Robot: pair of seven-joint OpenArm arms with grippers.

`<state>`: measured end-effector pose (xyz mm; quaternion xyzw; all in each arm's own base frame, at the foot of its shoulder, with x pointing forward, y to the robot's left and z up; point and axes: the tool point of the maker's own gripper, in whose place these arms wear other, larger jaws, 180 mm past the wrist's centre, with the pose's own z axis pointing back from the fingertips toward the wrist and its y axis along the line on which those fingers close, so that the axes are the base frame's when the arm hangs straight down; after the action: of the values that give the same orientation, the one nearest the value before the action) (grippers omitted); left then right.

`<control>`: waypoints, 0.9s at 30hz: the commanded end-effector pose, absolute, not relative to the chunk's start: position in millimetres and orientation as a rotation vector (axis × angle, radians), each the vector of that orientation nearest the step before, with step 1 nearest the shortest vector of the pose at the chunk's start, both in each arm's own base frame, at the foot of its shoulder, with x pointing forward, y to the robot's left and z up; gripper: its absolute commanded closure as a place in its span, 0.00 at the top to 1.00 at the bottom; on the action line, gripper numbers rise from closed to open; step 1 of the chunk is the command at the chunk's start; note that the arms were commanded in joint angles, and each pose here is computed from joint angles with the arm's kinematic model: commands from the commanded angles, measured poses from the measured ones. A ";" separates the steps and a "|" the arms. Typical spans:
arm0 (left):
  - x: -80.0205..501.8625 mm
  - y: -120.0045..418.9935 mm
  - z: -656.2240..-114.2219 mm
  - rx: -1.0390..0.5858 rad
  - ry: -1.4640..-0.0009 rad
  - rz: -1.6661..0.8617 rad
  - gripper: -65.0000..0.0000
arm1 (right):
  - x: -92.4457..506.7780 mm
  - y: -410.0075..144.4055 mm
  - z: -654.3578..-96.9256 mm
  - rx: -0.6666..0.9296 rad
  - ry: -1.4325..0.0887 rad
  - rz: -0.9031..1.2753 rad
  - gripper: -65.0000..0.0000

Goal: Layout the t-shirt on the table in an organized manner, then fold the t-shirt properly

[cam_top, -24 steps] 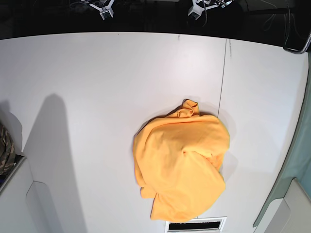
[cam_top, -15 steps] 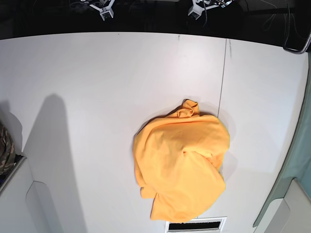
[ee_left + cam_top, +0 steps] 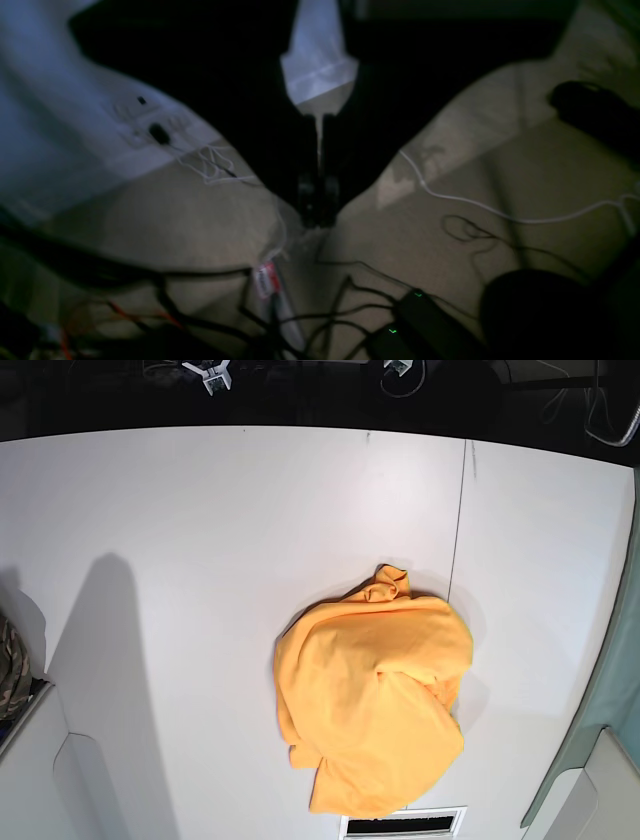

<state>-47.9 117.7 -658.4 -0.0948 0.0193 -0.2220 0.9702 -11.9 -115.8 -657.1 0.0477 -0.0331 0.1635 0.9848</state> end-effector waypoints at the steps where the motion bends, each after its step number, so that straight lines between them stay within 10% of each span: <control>1: -51.4 116.3 -656.7 -0.209 0.028 -0.433 0.01 | -16.5 -120.6 -655.3 0.092 -0.076 0.330 0.00; 27: 45.5 215.4 -477.9 -0.253 -0.676 -0.027 0.01 | 7.7 -125.3 -496.8 0.191 -0.420 0.401 0.00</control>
<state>43.7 214.9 -483.8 -0.1179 -0.3191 -0.0139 0.9403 5.1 -124.9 -501.2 0.0907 -0.1963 0.1972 0.9562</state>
